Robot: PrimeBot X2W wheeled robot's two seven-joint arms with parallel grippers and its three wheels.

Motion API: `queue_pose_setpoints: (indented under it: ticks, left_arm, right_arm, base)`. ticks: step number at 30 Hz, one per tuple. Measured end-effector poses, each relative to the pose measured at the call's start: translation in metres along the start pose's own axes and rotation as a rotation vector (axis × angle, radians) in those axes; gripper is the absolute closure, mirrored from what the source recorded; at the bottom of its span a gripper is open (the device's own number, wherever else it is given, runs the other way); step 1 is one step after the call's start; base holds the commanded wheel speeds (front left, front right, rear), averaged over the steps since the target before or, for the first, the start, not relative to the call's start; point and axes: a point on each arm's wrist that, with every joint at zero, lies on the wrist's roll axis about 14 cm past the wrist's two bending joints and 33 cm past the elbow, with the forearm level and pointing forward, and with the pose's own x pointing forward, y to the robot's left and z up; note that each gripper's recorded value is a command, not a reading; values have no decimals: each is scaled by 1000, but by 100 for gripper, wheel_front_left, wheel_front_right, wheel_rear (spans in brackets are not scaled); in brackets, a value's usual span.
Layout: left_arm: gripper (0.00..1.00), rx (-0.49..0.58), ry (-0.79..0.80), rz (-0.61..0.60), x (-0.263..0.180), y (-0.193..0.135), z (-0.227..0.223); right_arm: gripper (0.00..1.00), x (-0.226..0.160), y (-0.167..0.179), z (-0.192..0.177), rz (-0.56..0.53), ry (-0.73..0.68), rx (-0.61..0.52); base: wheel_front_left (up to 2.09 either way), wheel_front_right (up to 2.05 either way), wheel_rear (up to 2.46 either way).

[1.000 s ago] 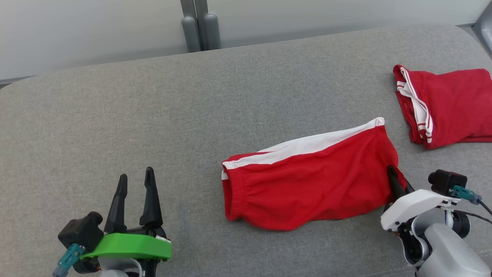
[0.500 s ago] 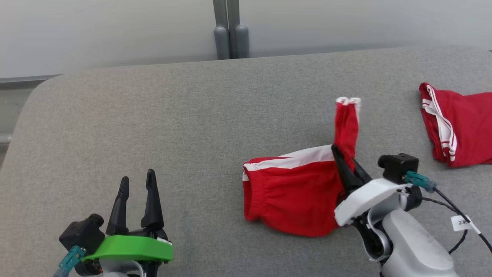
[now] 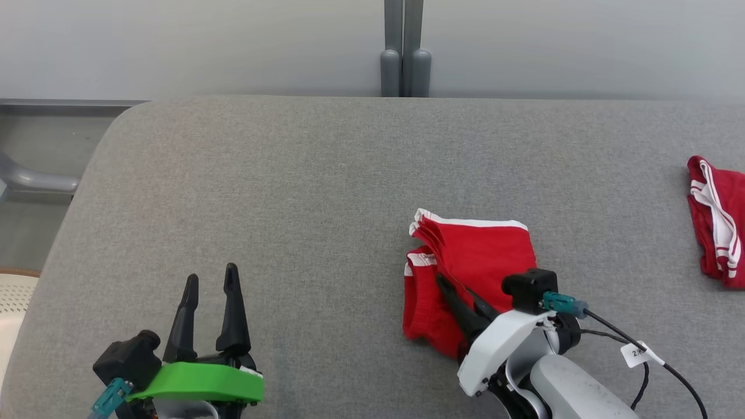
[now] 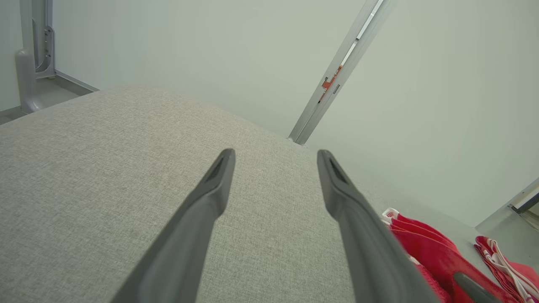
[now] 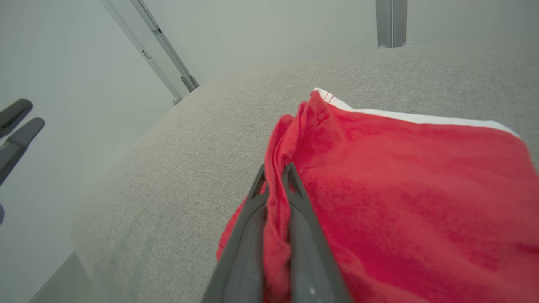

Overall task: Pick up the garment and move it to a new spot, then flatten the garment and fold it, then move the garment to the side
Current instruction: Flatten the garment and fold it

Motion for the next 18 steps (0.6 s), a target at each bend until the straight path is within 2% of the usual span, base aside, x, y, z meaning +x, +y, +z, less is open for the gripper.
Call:
queue_pose_setpoints:
  ticks: [16,18]
  left_arm:
    - [0,-3,1,2,-8,-1,0]
    - [0,-3,7,-3,-7,-3,-2]
  right_arm:
    - [100,-15,16,-24,27,78,-29]
    - [58,-14,21,-26,38,82,-23]
  base:
    - [0,0,0]
    - [0,0,0]
